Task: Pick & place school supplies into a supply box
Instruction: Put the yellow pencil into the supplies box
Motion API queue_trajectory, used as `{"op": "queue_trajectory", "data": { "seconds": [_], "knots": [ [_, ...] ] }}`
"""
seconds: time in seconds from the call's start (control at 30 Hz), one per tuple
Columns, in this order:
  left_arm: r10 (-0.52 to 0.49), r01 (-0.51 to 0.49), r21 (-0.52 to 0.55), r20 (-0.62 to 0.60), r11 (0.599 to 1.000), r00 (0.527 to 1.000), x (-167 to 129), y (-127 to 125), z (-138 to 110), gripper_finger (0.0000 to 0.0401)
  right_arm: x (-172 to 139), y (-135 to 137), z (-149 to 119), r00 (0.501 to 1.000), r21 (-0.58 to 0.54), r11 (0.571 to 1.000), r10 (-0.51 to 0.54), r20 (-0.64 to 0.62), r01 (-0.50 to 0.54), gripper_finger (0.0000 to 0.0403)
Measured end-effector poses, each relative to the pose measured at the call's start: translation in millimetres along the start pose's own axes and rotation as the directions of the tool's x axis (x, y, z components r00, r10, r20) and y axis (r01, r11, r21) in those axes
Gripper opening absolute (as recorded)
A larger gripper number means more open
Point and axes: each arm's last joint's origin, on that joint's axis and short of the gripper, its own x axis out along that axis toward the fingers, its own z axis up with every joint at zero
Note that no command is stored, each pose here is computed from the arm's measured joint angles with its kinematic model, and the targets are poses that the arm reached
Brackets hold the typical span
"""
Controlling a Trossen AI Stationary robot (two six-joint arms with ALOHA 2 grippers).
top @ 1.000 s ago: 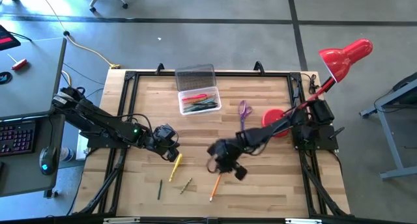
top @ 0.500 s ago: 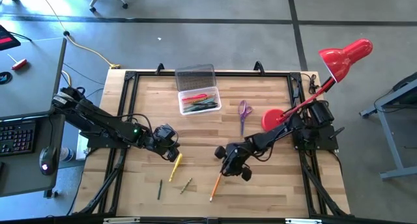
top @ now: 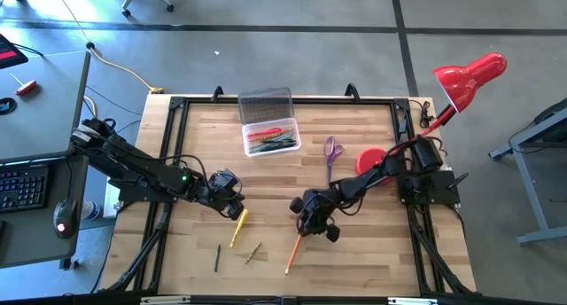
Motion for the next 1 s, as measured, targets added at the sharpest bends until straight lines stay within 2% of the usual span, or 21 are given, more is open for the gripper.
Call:
{"op": "queue_trajectory", "data": {
  "seconds": [0.1,0.23,0.33,0.43,0.53,0.6,0.7,0.8,0.9,1.0],
  "knots": [
    [0.000,0.000,0.000,0.000,1.000,1.000,0.0,0.0,0.0,0.0040,2.7,-1.0,-5.3,1.000,-0.007,1.000,0.026,0.013,-0.026,0.0046],
    [0.001,-0.001,0.000,0.000,1.000,1.000,0.0,0.1,0.0,0.0040,5.9,0.0,-8.8,0.999,-0.059,0.997,0.044,0.014,-0.043,0.0010],
    [0.001,-0.001,0.000,0.000,1.000,1.000,0.0,0.1,0.0,0.0040,6.8,-0.5,-8.5,0.999,-0.010,0.999,0.044,0.017,-0.043,0.0012],
    [0.001,-0.001,0.000,0.000,1.000,1.000,0.0,0.1,0.0,0.0040,0.6,-7.1,6.2,0.997,0.015,0.999,0.029,0.065,-0.030,0.0014],
    [0.001,-0.001,0.000,0.000,1.000,1.000,0.0,0.1,0.0,0.0040,-15.3,-22.6,25.0,0.994,0.004,0.999,-0.049,0.097,0.049,0.0004],
    [0.001,-0.001,0.000,0.000,1.000,1.000,0.0,0.1,0.0,0.0040,-35.2,-40.2,41.6,0.978,-0.014,0.990,-0.139,0.155,0.143,0.0006],
    [0.001,-0.001,0.000,0.000,1.000,1.000,0.0,0.1,0.0,0.0040,-60.8,-60.5,43.9,0.957,-0.055,0.968,-0.233,0.171,0.245,0.0009],
    [0.001,-0.001,0.000,0.001,1.000,1.000,0.0,0.1,0.1,0.0040,-84.0,-85.1,34.0,0.917,-0.079,0.917,-0.382,0.116,0.392,0.0004],
    [0.000,0.000,-0.001,0.001,1.000,1.000,0.1,-0.1,0.1,0.0040,-111.5,-117.2,18.5,0.785,-0.065,0.783,-0.619,0.012,0.619,0.0004],
    [0.000,0.000,-0.001,0.002,1.000,1.000,0.1,-0.1,0.1,0.0040,-128.3,-141.4,-13.7,0.645,-0.012,0.652,-0.753,-0.132,0.758,0.0003]
  ]
}}
